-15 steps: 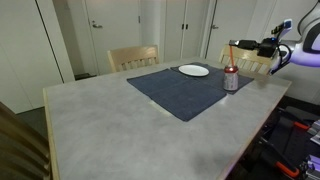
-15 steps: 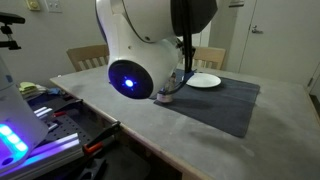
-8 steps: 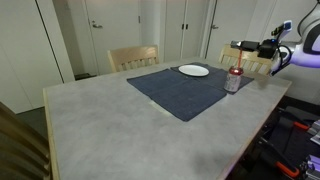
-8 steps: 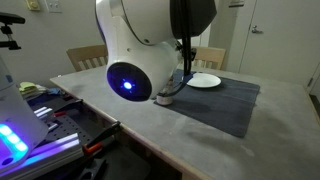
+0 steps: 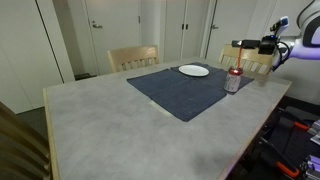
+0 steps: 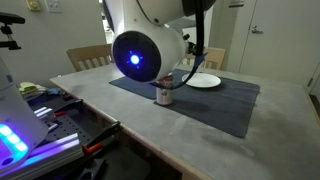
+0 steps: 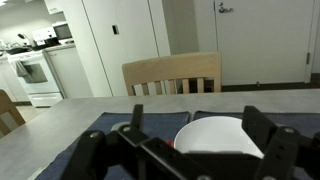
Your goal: Pick up the straw on the table and put it inside the can.
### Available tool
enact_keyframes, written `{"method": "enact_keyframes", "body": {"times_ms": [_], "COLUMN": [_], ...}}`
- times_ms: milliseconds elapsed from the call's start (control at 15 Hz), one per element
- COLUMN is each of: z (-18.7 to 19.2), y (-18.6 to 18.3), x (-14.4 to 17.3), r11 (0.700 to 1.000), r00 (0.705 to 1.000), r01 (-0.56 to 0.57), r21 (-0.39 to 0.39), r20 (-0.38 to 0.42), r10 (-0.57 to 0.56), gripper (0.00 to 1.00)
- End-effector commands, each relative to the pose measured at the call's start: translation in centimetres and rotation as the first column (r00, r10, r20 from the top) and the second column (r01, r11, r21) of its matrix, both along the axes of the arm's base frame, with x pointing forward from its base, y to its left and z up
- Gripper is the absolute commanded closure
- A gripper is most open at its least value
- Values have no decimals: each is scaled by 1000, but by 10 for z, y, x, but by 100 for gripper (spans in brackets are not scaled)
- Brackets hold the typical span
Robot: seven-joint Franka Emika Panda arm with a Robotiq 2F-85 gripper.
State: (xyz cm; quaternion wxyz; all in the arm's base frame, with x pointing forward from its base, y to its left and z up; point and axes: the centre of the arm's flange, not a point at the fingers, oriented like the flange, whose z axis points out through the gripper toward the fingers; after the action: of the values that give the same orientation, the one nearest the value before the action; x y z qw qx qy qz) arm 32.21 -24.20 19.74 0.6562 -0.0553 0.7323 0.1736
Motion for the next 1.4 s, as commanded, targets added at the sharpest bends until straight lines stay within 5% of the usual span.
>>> {"method": "enact_keyframes", "body": {"times_ms": [0,333,667,933,1333], "z": [42,87,128,147,151], "y": [-5,-7,14,45,99], "x": [24,64,114,163,223], "r11": [997,985,950,897,776], "r00": [997,976,915,812,624], "r01": [-33,-122,-259,-389,-593], "r21": [-65,-122,-174,-209,-216], "r20": [-67,-193,-359,-538,-731], "r10": [29,97,184,227,274], "gripper": [0,0,0,0,0]}}
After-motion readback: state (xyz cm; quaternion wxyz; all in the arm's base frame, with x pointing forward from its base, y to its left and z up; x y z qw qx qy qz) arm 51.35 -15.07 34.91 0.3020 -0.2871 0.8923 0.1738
